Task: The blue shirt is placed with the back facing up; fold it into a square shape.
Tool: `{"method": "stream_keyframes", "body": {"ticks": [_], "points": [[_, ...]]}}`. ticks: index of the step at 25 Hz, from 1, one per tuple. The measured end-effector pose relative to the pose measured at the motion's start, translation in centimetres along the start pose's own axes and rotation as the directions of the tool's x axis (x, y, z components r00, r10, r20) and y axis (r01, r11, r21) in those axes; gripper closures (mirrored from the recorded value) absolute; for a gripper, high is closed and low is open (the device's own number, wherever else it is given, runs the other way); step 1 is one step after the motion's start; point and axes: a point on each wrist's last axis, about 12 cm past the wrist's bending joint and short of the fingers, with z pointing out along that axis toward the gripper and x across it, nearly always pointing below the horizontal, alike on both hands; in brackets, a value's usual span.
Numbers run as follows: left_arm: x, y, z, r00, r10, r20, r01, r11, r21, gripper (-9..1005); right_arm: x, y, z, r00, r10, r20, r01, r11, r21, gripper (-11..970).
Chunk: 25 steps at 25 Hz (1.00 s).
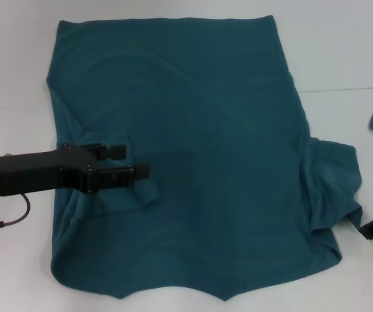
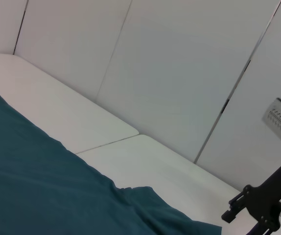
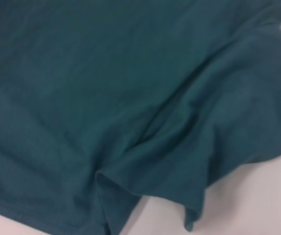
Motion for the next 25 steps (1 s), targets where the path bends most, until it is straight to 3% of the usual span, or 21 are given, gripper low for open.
{"method": "stream_keyframes", "body": {"ticks": [14, 20, 25], "points": [[0.0, -0.1, 0.1, 1.0, -0.003, -0.004, 0.003, 1.0, 0.005, 202, -0.7, 0.2, 2.0, 1.0, 0.007, 0.004, -0.007, 1.0, 0.023, 143], [-0.1, -0.1, 0.2, 1.0, -0.004, -0.005, 0.004, 1.0, 0.008, 202, -0.9, 0.2, 3.1, 1.0, 0.01, 0.003, -0.01, 1.0, 0.019, 245], [-0.1, -0.1, 0.3, 1.0, -0.005, -0.009, 0.005, 1.0, 0.013, 202, -1.1, 0.1, 3.2, 1.0, 0.014, 0.019, -0.015, 1.0, 0.024, 271]]}}
